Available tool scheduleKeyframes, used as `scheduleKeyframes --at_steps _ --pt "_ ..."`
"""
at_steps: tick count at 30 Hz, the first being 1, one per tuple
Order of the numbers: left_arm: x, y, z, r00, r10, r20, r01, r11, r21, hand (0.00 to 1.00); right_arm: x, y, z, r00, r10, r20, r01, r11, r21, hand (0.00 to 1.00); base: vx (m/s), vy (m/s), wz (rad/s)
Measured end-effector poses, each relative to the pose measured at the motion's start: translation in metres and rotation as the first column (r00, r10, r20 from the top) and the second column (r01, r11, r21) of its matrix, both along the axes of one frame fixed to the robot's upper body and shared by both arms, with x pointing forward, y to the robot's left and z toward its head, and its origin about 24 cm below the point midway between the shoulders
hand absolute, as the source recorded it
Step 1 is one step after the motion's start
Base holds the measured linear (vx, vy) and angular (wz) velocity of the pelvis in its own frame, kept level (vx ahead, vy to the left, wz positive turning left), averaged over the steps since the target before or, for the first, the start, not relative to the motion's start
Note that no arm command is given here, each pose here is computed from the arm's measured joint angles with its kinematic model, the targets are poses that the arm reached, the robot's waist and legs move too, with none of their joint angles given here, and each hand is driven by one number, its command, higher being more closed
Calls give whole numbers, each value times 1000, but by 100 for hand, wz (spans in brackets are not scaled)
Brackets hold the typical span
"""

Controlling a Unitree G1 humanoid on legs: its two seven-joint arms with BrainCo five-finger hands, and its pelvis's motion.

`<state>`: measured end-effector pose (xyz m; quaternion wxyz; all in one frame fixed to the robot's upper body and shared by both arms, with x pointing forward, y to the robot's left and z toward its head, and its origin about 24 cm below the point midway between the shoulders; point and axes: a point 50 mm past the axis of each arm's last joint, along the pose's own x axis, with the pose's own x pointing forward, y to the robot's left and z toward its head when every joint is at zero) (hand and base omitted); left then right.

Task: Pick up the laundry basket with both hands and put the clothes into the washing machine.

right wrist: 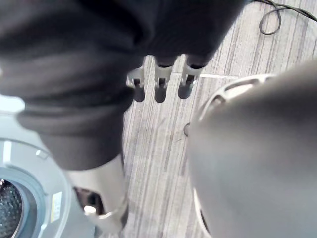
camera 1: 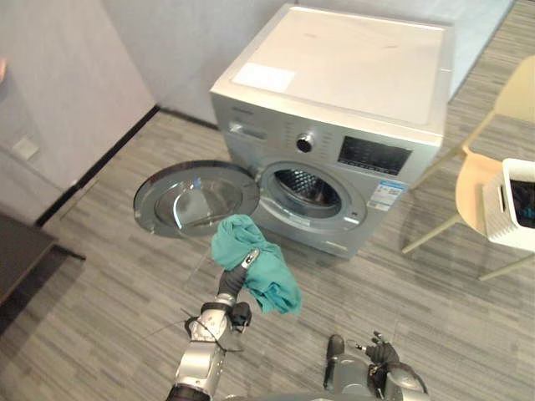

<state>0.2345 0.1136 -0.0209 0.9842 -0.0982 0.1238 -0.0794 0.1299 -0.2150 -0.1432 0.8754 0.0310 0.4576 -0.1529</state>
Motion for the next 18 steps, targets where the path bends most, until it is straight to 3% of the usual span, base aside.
scheduleKeyframes --at_steps 7,11,13,18 --pt "10 -7 6 998 57 -6 -57 992 -116 100 -1 -5 0 1000 -8 -5 8 1000 -13 0 1 13 5" --pt "10 -7 5 994 104 -35 -109 980 -167 100 1 9 -1 995 97 -20 -98 995 -17 0 141 -204 -41" --pt "9 -16 6 996 78 -38 -84 980 -178 100 1 16 -2 989 148 -26 -149 989 -22 0 174 -109 -47" --pt "13 -78 29 987 -158 32 161 959 -232 100 18 25 0 969 245 -25 -246 968 -44 0 153 29 -25"
